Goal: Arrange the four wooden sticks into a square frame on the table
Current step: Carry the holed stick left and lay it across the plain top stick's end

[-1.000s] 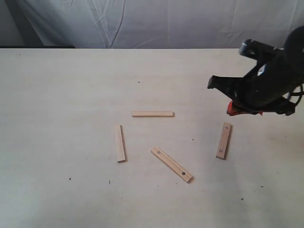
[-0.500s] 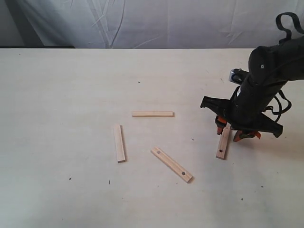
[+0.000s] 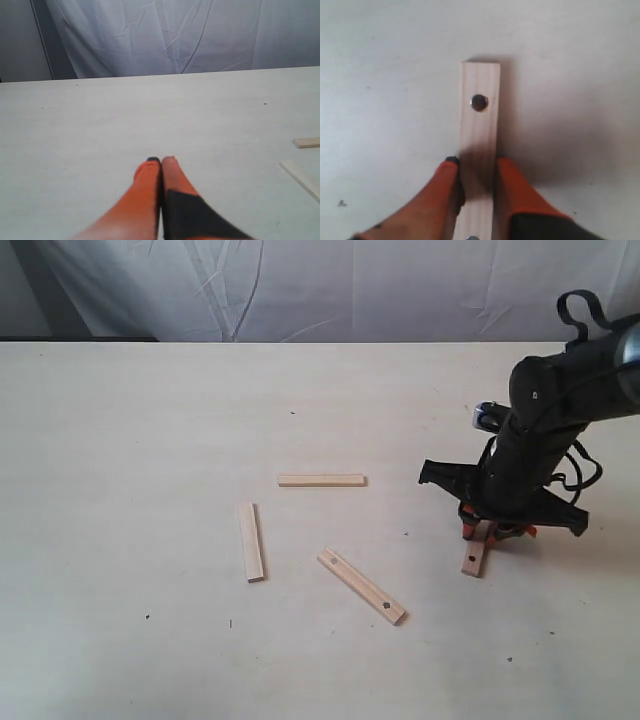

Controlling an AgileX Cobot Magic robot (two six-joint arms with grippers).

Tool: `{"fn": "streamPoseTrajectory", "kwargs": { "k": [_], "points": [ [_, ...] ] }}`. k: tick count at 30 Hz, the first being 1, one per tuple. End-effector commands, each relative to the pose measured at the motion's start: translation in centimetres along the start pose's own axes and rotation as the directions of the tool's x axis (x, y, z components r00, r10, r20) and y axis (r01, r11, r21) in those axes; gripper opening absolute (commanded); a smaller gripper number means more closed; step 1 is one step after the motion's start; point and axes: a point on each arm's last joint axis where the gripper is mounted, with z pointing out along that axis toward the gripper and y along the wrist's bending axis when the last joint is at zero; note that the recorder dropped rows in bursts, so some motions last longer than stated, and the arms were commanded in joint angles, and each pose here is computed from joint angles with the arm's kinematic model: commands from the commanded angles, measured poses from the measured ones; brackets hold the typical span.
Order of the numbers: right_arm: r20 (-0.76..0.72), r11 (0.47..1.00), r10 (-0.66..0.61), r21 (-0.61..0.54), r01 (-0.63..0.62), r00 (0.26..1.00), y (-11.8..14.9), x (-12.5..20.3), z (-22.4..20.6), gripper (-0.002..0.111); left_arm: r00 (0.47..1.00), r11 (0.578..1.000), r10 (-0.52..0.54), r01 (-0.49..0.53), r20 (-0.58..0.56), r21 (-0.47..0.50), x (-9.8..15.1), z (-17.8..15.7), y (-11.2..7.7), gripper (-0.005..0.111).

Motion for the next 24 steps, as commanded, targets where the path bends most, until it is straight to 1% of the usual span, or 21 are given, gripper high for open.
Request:
{"fn": "streamPoseTrajectory", "kwargs": {
  "k": [1,2,6,8,9,10,15,16,21,24],
  "points": [
    [0.056,0.993,-0.113,-0.033,0.115,0.992,1.2,-1.2,-2.6,0.0,1.0,1.0,0.002,-0.002,0.011,-0.002,0.0,0.0,0.0,0.0],
    [0.069,0.988,-0.143,-0.055,0.147,0.987,1.9,-1.6,-3.7,0.0,1.0,1.0,0.002,-0.002,0.011,-0.002,0.0,0.0,0.0,0.0],
    [0.092,0.965,-0.239,-0.09,0.247,0.967,4.3,-1.6,-4.9,0.0,1.0,1.0,0.002,-0.002,0.011,-0.002,0.0,0.0,0.0,0.0],
    [0.109,0.949,-0.287,-0.101,0.298,0.952,6.0,-1.2,-4.8,0.0,1.0,1.0,0.002,-0.002,0.011,-0.002,0.0,0.0,0.0,0.0],
    [0.109,0.93,-0.341,-0.103,0.352,0.934,7.5,-0.7,-4.4,0.0,1.0,1.0,0.002,-0.002,0.011,-0.002,0.0,0.0,0.0,0.0],
    [0.105,0.921,-0.367,-0.103,0.377,0.924,8.3,-0.5,-4.2,0.0,1.0,1.0,0.002,-0.002,0.011,-0.002,0.0,0.0,0.0,0.0],
    [0.051,0.896,-0.433,-0.089,0.436,0.9,11.6,0.0,-2.4,0.0,1.0,1.0,0.002,-0.002,0.013,-0.002,0.0,0.0,0.0,0.0],
    [0.03,0.888,-0.452,-0.082,0.453,0.891,12.6,0.1,-1.5,0.0,1.0,1.0,0.002,-0.002,0.013,-0.002,0.0,0.0,0.0,0.0],
    [-0.011,0.877,-0.477,-0.076,0.475,0.879,14.5,0.2,0.2,0.0,1.0,1.0,0.002,-0.002,0.013,-0.002,0.0,0.0,0.0,0.0],
    [-0.019,0.876,-0.478,-0.08,0.476,0.878,14.7,0.5,0.6,0.0,1.0,1.0,0.002,-0.002,0.013,-0.002,0.0,0.0,0.0,0.0]
  ]
}}
